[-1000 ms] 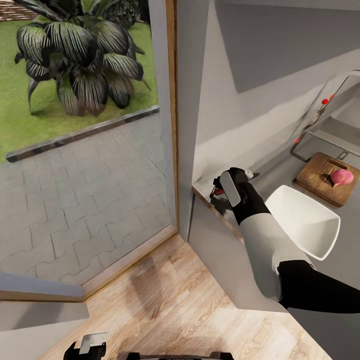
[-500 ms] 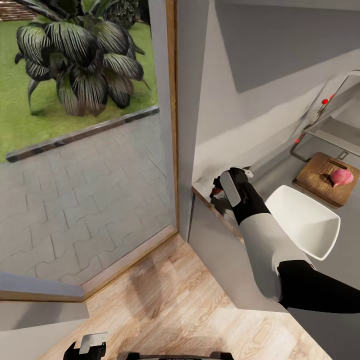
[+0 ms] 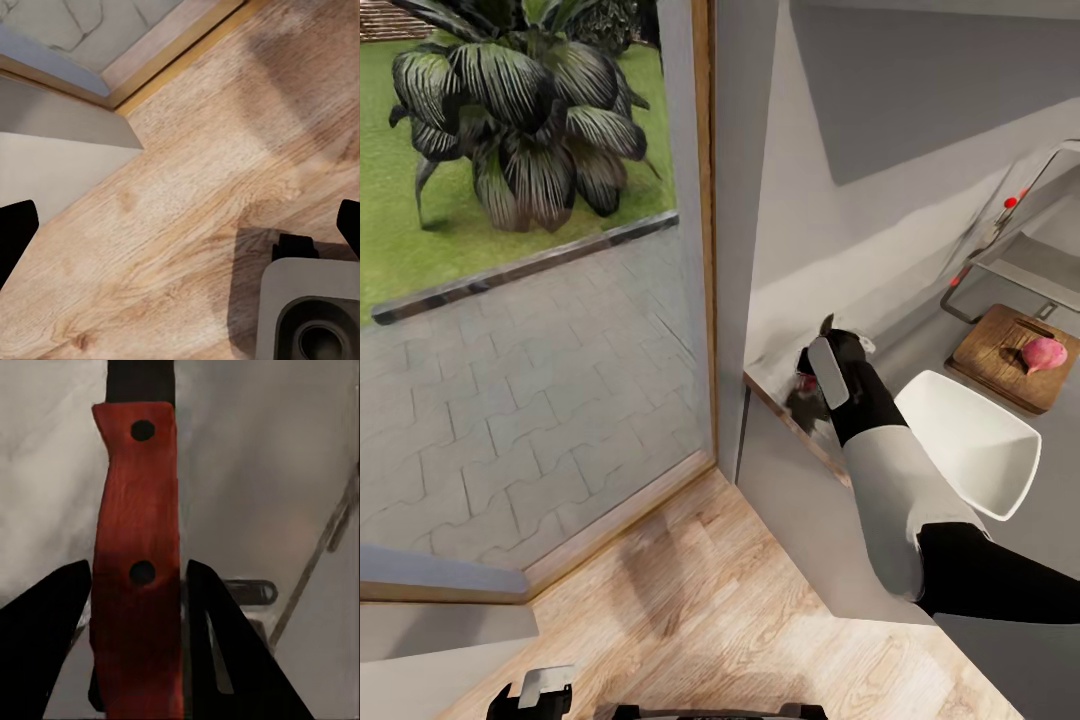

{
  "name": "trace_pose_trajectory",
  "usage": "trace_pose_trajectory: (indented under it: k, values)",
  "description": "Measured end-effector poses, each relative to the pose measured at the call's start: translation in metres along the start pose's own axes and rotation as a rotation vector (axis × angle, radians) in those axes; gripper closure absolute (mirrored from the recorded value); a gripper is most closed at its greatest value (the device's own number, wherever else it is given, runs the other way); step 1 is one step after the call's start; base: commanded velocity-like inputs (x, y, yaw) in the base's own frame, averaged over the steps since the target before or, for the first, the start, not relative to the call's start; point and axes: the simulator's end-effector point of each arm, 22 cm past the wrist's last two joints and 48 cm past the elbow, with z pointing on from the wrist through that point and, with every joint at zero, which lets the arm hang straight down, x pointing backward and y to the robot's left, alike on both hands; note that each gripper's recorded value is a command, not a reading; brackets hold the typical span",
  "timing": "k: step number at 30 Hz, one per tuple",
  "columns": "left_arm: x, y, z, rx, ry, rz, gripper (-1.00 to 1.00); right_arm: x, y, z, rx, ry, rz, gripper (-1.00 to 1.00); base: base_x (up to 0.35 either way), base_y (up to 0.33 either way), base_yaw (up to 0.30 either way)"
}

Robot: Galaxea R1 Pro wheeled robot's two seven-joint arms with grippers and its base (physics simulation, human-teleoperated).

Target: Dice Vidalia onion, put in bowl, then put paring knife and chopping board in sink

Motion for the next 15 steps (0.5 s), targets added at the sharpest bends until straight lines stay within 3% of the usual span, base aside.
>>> trace_pose_trajectory:
  k: [10,15]
  values:
    - [0.000,-0.001,0.000,0.001,0.001,0.001,-1.00,-0.055,-0.010,-0.045,0.000,-0.085,0.001,1.00,0.000,0.000,0.000]
    - [0.000,-0.001,0.000,0.001,0.001,0.001,-1.00,-0.065,-0.016,-0.056,0.013,-0.105,0.000,1.00,0.000,0.000,0.000]
